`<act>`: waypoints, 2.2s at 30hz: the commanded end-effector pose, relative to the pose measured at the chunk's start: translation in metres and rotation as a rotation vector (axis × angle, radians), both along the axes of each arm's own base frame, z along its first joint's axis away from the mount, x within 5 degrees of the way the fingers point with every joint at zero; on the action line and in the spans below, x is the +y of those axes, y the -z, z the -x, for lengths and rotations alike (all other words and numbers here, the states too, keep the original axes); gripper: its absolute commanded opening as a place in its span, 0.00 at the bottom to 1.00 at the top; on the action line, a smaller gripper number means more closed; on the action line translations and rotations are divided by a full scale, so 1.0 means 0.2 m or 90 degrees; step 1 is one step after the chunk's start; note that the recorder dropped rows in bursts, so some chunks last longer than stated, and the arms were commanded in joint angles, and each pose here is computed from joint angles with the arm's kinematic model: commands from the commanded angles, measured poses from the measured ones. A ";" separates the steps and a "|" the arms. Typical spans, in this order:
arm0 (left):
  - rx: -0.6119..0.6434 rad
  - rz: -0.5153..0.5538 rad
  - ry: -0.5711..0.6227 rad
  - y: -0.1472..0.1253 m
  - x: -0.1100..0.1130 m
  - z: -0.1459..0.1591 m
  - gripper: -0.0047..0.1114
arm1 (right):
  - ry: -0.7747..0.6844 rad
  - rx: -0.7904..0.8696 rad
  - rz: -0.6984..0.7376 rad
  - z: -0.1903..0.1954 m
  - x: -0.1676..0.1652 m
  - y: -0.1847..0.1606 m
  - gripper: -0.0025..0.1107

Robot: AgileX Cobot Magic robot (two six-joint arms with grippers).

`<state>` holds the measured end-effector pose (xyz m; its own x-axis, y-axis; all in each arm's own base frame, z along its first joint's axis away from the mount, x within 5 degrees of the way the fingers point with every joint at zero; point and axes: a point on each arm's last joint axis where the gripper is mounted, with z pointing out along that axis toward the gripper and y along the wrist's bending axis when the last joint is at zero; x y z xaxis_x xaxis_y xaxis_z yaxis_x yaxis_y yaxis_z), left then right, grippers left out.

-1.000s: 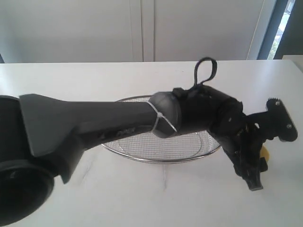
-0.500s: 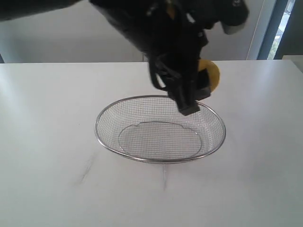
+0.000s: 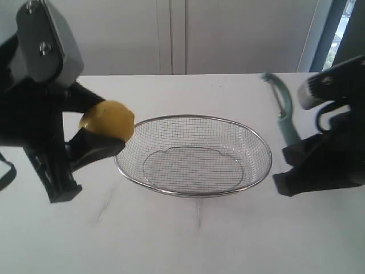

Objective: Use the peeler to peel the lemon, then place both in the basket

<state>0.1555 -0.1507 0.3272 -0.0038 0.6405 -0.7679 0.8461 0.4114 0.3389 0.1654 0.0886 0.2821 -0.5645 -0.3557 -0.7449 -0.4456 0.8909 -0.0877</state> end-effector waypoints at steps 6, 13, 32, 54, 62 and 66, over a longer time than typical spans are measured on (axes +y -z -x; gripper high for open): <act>0.002 0.018 -0.028 0.10 0.02 0.00 0.04 | -0.113 0.071 0.009 -0.29 0.26 0.12 0.02; 0.024 0.086 -0.068 0.07 0.01 -0.01 0.04 | -0.062 0.093 -0.074 -0.36 0.32 0.20 0.02; 0.017 0.112 -0.079 0.06 0.01 -0.02 0.04 | -0.271 0.204 -0.170 -0.17 0.53 0.19 0.02; 0.030 0.093 -0.096 0.14 -0.04 -0.10 0.04 | -0.230 0.317 -0.276 -0.20 0.62 0.31 0.02; 0.044 0.091 -0.103 0.17 -0.06 -0.12 0.04 | -0.239 0.345 -0.302 -0.18 0.63 0.30 0.02; 0.053 0.079 -0.091 0.20 -0.09 -0.12 0.04 | -0.239 0.348 -0.308 -0.18 0.63 0.30 0.02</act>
<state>0.1801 -0.1645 0.2908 -0.1418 0.5425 -0.8280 0.7944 0.5614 0.2319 0.2007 0.2137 0.2179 -0.8057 -0.3059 -0.5071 -0.5813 0.5724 0.5783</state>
